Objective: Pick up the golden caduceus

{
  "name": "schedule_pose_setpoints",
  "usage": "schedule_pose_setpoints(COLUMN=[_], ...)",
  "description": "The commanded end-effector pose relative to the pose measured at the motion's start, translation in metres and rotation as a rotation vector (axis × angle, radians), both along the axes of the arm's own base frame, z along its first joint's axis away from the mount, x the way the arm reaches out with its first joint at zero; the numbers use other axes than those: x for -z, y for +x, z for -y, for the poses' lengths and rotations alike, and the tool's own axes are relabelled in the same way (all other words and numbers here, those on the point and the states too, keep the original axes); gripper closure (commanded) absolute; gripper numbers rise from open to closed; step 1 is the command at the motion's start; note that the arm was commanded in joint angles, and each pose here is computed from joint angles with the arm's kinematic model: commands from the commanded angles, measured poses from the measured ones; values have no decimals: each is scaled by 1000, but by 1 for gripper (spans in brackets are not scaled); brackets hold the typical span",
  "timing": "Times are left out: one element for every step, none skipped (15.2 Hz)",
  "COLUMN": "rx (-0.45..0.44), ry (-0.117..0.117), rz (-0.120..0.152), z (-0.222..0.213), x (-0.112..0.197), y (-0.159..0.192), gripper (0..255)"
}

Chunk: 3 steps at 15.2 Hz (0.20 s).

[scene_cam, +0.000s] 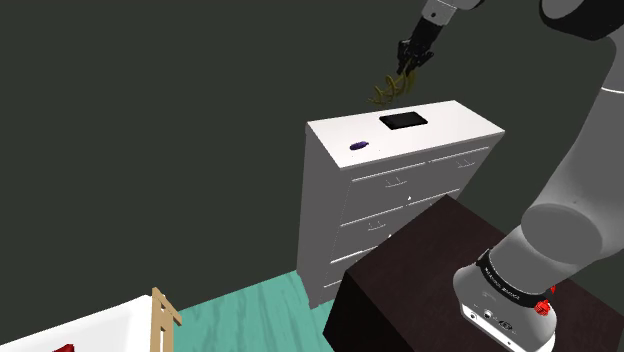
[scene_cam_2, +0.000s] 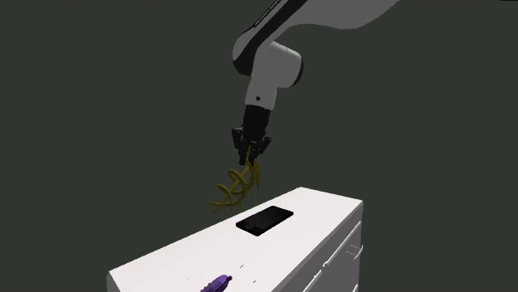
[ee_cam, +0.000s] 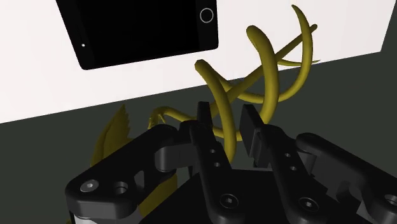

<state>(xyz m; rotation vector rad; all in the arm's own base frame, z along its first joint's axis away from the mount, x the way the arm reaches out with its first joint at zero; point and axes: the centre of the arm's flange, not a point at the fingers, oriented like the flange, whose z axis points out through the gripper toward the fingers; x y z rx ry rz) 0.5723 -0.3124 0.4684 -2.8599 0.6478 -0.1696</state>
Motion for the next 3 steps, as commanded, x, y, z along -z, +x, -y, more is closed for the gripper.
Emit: schedule_pose_setpoints(rx=[0,0,0], ry=[0,0,0], rz=[0,0,0], z=[0,0,0], x=[-10,-11,-11], y=[-1,-1,-1], gripper=[255,255,255])
